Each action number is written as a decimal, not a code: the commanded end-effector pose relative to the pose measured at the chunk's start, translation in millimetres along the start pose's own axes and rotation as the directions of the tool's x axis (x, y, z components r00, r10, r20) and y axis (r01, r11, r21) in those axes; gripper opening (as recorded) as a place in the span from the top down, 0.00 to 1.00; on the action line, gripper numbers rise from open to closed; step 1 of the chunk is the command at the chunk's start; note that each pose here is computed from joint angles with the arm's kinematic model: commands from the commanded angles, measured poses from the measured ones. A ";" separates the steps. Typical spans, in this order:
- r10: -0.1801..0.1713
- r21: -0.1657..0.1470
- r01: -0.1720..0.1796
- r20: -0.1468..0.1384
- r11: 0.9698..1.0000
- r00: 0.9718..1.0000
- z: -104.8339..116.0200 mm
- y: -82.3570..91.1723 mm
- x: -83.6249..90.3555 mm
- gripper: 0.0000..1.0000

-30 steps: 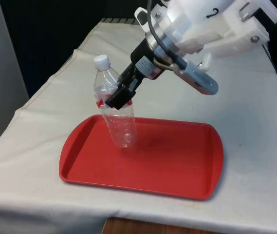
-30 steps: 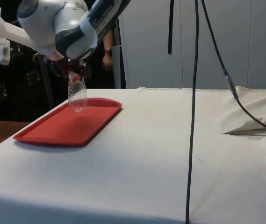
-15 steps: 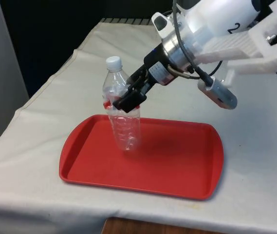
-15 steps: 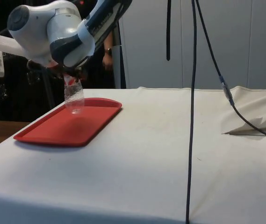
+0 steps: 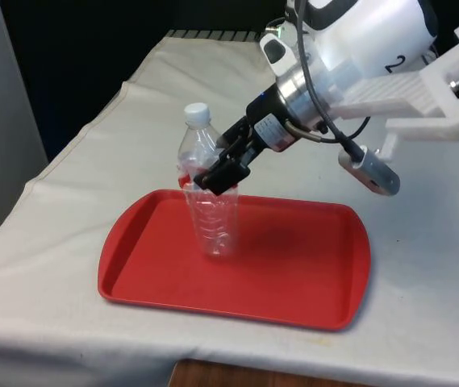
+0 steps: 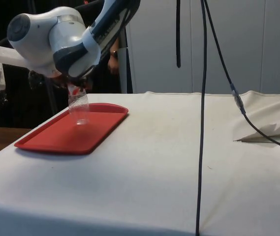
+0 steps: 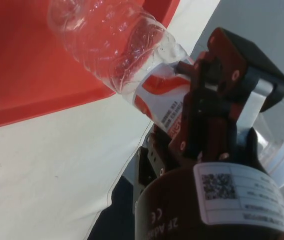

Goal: Place the bottle upright on the tray.

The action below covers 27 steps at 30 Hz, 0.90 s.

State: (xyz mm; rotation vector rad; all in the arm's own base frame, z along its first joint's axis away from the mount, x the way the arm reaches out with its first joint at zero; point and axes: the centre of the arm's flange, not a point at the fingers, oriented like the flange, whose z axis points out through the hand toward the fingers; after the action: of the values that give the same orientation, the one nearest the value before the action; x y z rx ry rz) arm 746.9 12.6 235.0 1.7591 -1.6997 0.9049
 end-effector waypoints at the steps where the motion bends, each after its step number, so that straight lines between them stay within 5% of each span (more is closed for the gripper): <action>1: 0.004 0.001 -0.004 -0.004 1.000 1.000 -1.0 -0.9 -3.1 0.86; 5: -0.002 0.002 0.002 -0.009 1.000 1.000 -0.7 -0.3 -4.3 0.86; 12: -0.017 -0.007 0.016 -0.063 1.000 0.998 -14.6 -2.9 -15.1 0.86; 27: -0.016 -0.013 0.015 -0.080 1.000 0.997 -12.1 -4.5 -20.8 0.86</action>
State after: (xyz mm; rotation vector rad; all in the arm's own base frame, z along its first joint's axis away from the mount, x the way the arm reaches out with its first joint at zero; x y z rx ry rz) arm 749.6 35.6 229.9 1.7025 -1.6255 0.9418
